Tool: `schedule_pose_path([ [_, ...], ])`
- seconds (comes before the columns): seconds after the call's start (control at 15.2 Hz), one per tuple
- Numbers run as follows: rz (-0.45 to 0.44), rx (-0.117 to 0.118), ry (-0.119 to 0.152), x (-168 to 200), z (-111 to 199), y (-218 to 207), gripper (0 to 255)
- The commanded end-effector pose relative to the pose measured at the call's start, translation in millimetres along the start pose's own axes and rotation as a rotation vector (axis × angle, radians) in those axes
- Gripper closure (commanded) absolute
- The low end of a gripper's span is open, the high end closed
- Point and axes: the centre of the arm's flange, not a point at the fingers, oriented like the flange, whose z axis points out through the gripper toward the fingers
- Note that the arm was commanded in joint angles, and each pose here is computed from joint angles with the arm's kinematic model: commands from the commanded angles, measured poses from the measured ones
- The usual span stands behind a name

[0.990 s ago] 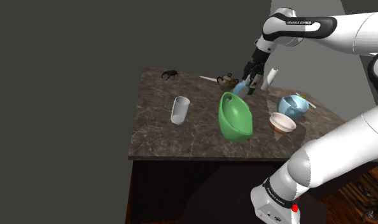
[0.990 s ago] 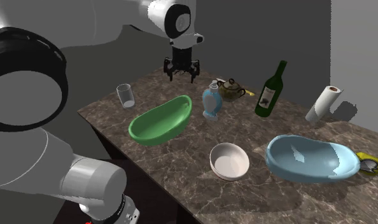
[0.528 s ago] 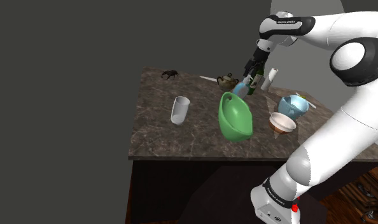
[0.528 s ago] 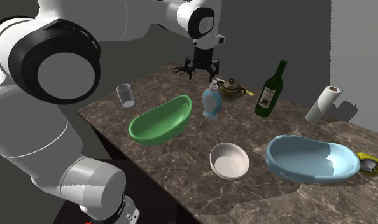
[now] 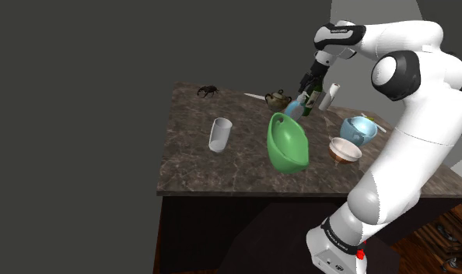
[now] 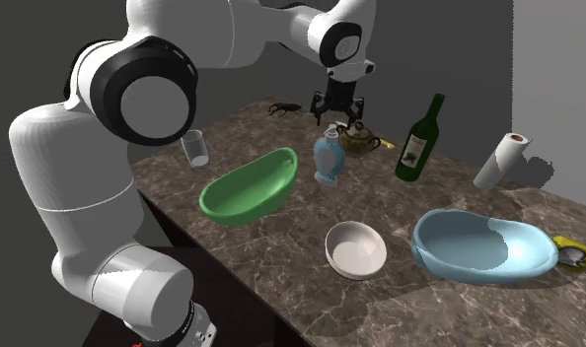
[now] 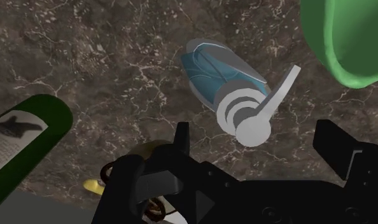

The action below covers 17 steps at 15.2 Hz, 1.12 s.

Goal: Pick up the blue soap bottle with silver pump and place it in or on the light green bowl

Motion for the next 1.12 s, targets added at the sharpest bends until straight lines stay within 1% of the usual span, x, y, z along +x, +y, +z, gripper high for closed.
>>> schedule_pose_path([
  [0.0,0.000,0.000,0.001,1.6,10.3,1.9,0],
  [0.26,0.000,0.000,0.001,1.6,29.2,1.9,0],
  [0.73,0.000,0.000,0.001,1.6,29.2,1.9,0],
  [0.79,0.000,0.000,0.001,1.6,29.2,1.9,255],
  [1.06,0.000,0.000,0.001,1.6,29.2,1.9,255],
])
